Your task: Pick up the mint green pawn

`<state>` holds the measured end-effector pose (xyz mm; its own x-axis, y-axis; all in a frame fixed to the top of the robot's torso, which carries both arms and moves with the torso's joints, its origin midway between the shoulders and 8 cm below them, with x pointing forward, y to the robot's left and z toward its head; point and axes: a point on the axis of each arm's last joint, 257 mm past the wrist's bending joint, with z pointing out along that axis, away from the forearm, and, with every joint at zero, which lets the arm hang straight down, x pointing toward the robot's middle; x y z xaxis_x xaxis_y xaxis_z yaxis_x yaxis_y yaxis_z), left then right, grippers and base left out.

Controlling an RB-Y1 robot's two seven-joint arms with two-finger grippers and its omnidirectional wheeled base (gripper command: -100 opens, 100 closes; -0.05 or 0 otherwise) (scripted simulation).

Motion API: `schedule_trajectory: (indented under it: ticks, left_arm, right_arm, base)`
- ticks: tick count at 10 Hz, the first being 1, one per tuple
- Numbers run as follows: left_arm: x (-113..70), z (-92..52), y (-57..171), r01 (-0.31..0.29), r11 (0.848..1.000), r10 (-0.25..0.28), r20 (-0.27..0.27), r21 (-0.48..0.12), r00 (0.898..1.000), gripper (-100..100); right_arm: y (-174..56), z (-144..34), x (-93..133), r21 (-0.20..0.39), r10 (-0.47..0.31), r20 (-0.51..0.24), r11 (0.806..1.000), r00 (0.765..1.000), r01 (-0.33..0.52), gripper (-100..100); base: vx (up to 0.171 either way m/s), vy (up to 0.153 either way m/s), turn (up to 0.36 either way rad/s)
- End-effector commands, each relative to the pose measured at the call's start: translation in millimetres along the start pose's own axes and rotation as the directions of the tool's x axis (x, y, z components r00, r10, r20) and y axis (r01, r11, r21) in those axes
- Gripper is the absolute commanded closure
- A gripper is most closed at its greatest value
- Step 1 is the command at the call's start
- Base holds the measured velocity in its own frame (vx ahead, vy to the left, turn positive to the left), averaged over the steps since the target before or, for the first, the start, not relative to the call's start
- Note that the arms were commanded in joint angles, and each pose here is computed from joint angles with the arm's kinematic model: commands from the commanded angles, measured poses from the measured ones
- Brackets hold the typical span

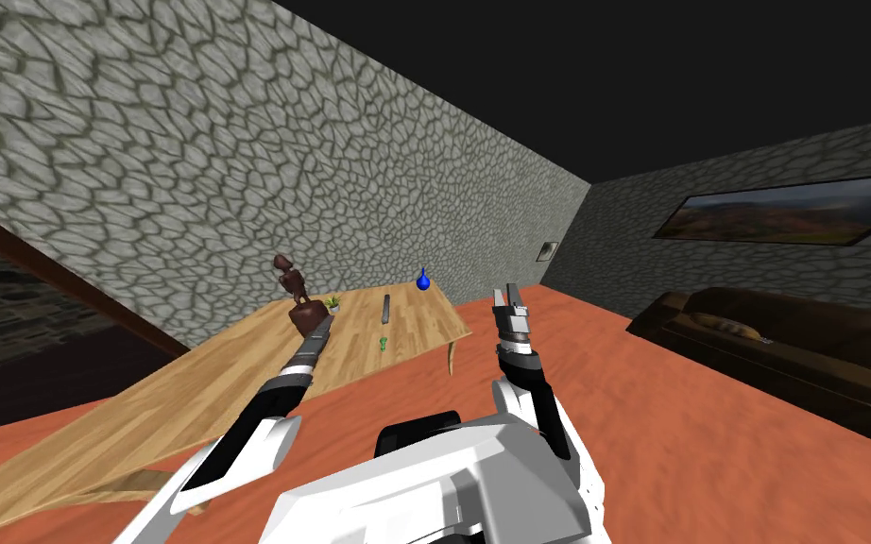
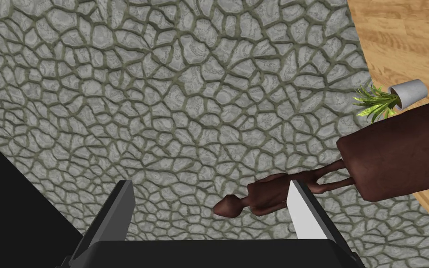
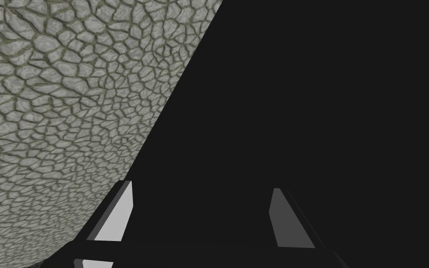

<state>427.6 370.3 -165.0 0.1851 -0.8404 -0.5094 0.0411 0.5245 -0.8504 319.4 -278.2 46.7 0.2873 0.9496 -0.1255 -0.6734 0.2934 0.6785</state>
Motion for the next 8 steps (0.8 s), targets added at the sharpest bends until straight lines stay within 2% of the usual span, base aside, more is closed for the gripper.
schedule_trajectory:
  ticks: [1,2,4,6,7,8]
  left_arm:
    - [1.0,-0.6,28.3,-0.042,0.996,0.040,-0.019,-0.075,0.999,-100]
    - [1.7,-0.8,30.5,-0.042,0.996,0.040,-0.022,-0.084,0.999,-100]
    - [3.0,0.1,68.4,-0.088,0.980,0.080,-0.051,-0.179,0.995,-100]
    - [3.8,-1.3,105.0,-0.132,0.953,0.112,-0.085,-0.273,0.990,-100]
    - [4.5,-2.2,108.0,-0.132,0.951,0.112,-0.088,-0.280,0.990,-100]
    - [4.8,-4.3,126.8,-0.153,0.932,0.124,-0.107,-0.328,0.987,-100]
  right_arm:
    - [0.0,0.0,0.0,0.000,0.000,0.000,1.000,1.000,0.000,0]
    - [0.0,0.0,0.0,0.000,0.000,0.000,1.000,1.000,0.000,0]
    - [0.0,0.0,0.0,0.000,0.000,0.000,1.000,1.000,0.000,0]
    - [0.0,0.0,0.0,0.000,0.000,0.000,1.000,1.000,0.000,0]
    - [0.0,0.0,0.0,0.000,0.000,0.000,1.000,1.000,0.000,0]
    - [0.0,0.0,-0.1,0.000,0.000,0.000,1.000,1.000,0.000,0]
  base:
    - [0.020,-0.025,-0.208]
    - [0.018,-0.018,-0.048]
    - [0.013,-0.024,-0.190]
    - [0.024,-0.030,-0.248]
    - [0.024,-0.018,-0.054]
    - [0.023,-0.020,-0.114]
